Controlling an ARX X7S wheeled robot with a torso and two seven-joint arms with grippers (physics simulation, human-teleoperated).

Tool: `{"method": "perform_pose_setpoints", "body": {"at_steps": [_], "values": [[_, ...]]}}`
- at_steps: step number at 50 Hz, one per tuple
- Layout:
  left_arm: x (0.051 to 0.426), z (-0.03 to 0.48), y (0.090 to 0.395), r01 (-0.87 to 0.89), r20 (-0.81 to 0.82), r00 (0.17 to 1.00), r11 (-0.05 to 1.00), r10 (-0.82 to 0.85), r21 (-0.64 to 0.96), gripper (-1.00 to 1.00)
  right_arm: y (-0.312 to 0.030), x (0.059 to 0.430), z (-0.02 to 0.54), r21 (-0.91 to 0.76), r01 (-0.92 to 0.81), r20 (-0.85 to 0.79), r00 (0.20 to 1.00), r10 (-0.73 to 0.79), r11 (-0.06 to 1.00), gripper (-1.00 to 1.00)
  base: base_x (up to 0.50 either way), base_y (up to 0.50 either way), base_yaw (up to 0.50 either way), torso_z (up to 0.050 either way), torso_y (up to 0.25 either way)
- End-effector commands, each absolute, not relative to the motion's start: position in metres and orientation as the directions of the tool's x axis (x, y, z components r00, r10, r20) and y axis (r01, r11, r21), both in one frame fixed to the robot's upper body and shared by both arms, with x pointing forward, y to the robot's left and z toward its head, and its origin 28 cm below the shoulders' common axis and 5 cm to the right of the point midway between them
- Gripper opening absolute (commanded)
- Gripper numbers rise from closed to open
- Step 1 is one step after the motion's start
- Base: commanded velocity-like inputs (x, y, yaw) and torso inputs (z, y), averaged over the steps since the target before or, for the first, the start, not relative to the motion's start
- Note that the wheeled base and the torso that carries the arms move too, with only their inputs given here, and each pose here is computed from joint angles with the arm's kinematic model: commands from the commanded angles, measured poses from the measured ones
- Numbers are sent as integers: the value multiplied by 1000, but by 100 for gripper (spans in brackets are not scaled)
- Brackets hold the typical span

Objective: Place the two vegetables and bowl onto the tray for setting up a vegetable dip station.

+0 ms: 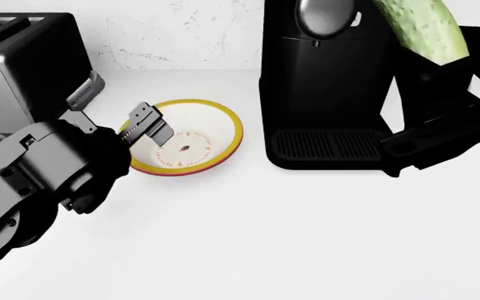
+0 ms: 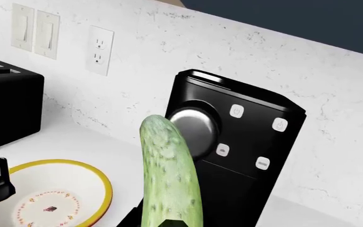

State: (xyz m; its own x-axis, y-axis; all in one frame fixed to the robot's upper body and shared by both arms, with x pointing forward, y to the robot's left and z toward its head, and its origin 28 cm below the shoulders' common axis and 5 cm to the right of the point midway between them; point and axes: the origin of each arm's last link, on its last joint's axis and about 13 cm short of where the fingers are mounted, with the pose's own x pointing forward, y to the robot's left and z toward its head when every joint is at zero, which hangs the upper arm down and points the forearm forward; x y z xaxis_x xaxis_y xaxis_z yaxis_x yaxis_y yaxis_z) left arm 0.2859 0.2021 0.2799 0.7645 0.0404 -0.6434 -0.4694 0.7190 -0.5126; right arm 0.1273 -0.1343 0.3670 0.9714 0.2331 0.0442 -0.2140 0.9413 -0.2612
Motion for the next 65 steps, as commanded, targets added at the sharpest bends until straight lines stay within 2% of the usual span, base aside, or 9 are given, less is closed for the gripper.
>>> {"method": "perform_pose_setpoints", "body": {"at_steps": [1, 37, 38, 56, 65], "values": [[295, 270, 201, -492, -665, 746, 709, 45, -504, 100, -135, 127, 367, -267, -210, 50, 972, 231, 941, -100, 0, 0, 0, 0, 0], [312, 253, 203, -533, -703, 709, 696, 57, -481, 100, -132, 126, 369, -270, -215, 54, 970, 238, 938, -100, 1, 0, 0, 0, 0], [312, 252, 203, -533, -701, 711, 695, 57, -483, -100, -132, 126, 369, -270, -216, 54, 970, 239, 938, -100, 0, 0, 0, 0, 0], [305, 255, 204, -506, -678, 733, 706, 48, -496, -100, -132, 124, 370, -288, -200, 58, 973, 225, 937, -100, 1, 0, 0, 0, 0], [298, 274, 206, -474, -634, 772, 709, 49, -522, -100, -133, 124, 371, -291, -198, 62, 972, 225, 936, -100, 0, 0, 0, 0, 0]]}}
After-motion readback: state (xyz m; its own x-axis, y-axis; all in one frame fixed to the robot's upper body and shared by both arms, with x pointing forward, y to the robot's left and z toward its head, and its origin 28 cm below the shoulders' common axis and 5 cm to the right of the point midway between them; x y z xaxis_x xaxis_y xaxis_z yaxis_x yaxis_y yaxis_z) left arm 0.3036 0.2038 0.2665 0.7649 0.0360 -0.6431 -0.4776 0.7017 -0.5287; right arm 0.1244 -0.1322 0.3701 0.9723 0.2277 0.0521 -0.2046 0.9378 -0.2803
